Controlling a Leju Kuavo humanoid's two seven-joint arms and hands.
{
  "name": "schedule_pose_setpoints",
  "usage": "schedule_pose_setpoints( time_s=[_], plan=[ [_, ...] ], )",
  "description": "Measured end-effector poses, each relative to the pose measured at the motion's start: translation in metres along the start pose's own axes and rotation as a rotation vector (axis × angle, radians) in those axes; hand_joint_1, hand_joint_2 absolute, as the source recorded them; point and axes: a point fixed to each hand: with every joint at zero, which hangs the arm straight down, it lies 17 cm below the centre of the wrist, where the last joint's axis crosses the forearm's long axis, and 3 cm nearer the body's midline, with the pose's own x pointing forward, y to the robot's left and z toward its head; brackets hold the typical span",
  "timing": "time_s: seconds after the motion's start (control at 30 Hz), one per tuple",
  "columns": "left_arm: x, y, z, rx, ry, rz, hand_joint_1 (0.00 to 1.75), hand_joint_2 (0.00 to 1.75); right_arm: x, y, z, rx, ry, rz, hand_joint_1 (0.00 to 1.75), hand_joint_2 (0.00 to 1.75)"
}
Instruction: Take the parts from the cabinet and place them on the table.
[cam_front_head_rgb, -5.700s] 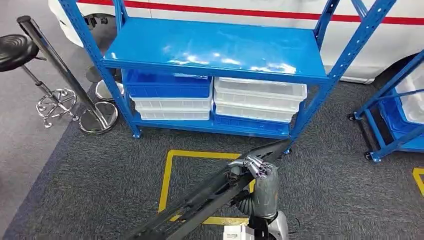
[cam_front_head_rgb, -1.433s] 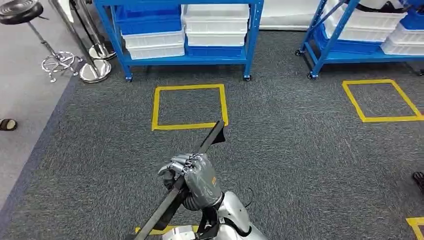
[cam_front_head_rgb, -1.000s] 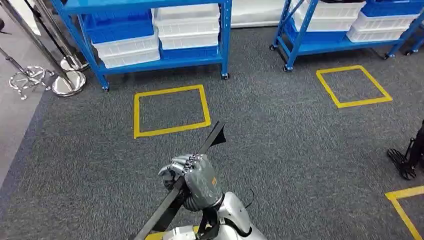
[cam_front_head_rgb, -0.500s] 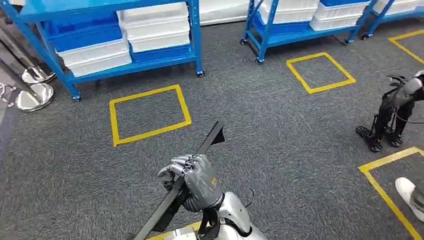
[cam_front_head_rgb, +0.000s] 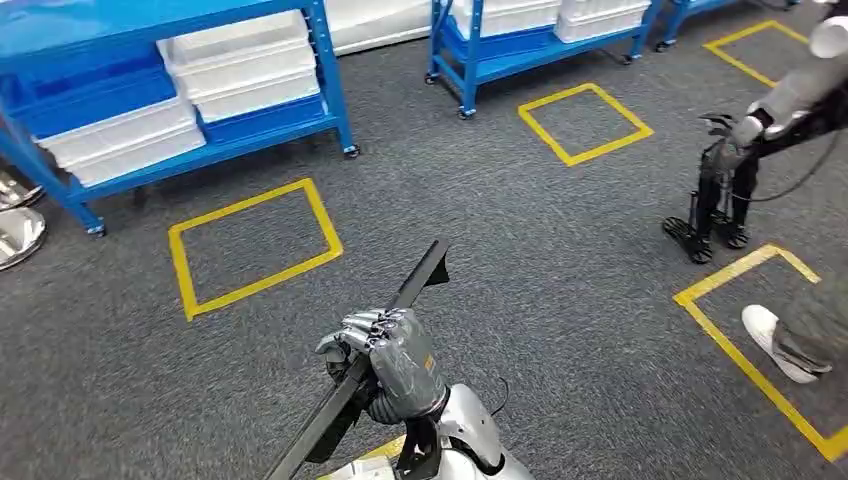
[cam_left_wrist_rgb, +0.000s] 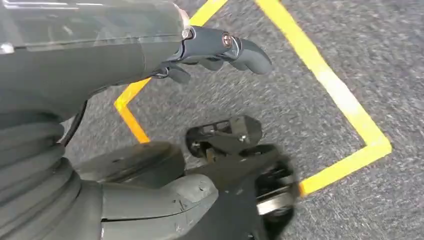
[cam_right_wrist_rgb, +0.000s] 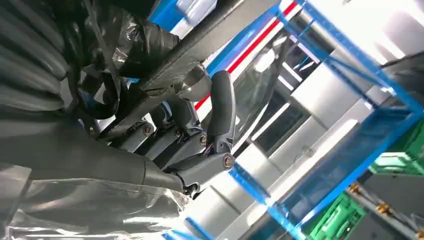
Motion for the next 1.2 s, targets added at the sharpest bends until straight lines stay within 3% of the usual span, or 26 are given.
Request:
schedule_pose_setpoints(
  time_s=[1.2],
  plan=[
    [-0.015, 0.003, 0.005, 0.008, 0.048, -0.010, 0.00, 1.75, 0.009, -0.012, 0.010, -0.039, -0.007, -0.031, 1.75, 1.75]
  ],
)
